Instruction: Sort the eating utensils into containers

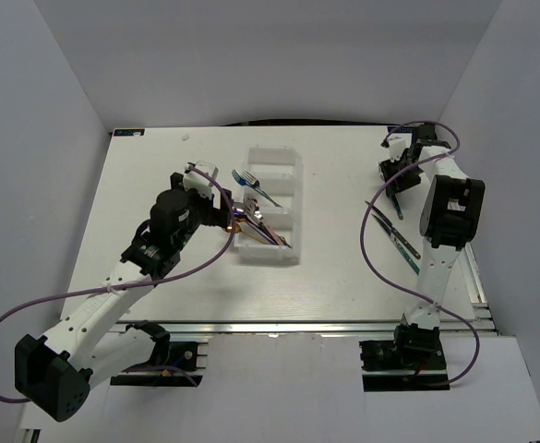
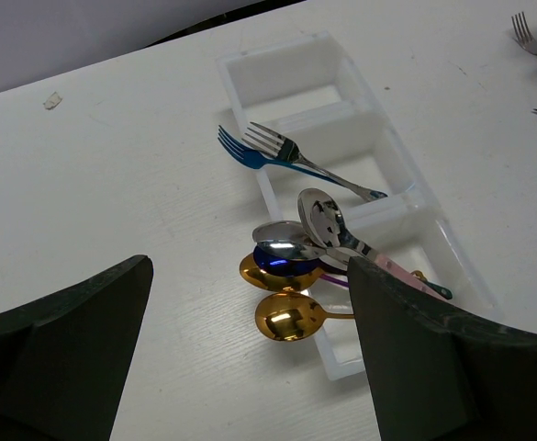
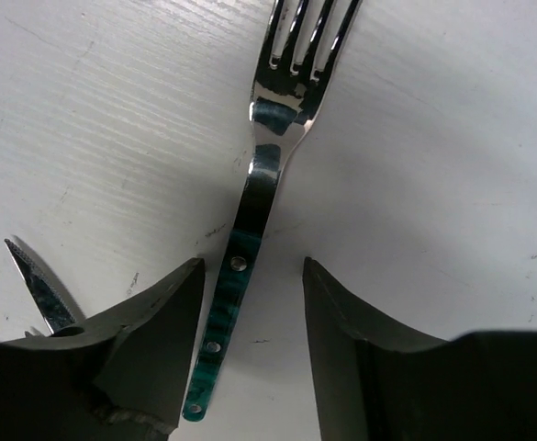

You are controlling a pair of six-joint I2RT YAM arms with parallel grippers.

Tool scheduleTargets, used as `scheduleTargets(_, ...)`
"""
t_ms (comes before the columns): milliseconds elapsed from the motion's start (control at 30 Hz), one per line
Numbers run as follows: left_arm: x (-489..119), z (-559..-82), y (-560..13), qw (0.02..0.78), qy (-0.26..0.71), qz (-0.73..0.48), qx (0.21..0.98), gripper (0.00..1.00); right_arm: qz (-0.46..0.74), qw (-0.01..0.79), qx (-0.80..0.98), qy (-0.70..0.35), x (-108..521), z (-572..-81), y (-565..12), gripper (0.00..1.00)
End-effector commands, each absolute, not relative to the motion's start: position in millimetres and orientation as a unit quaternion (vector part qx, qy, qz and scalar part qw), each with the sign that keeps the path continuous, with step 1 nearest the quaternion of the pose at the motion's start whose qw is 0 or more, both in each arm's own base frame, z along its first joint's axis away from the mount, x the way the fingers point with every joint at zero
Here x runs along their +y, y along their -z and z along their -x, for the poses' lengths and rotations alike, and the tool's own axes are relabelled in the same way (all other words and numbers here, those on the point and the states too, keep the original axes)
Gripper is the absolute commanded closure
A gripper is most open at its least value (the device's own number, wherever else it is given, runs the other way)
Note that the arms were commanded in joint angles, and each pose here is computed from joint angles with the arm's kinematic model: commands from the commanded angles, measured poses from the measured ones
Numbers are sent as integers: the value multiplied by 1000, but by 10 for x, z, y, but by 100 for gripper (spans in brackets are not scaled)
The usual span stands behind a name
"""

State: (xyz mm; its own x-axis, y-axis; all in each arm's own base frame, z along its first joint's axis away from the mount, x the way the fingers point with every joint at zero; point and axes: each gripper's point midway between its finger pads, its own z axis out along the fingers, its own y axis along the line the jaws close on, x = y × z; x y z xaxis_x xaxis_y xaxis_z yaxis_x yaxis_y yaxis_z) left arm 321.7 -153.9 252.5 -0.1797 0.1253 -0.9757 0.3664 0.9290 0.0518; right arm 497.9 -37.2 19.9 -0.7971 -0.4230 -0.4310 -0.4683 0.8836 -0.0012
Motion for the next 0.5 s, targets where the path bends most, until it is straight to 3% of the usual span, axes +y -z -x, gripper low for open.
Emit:
scheduleTargets(0, -1476, -3208, -2603, 634, 88, -155, 752, 2, 231, 210, 948, -56, -381, -5019, -133, 48)
scheduleTargets(67, -1466, -3212, -2619, 636, 87, -153, 751, 2, 229, 208, 949, -59, -380, -5023, -107, 54)
scheduleTargets(167, -1458, -3214, -2608, 636, 85, -152, 752, 2, 230, 209, 949, -60, -377, -5042, -95, 77)
scheduleTargets(300, -1454, -3216, -2612, 637, 83, -153, 751, 2, 234, 215, 946, -68, -345, -5053, -115, 94)
scheduleTargets(367, -1439, -3222, -2593, 636, 80, -151, 753, 2, 237, 227, 941, -77, -301, -5063, -193, 100)
scheduleTargets(467, -1421, -3229, -2590, 636, 75, -149, 753, 2, 250, 266, 926, -97, -151, -5118, -479, 100)
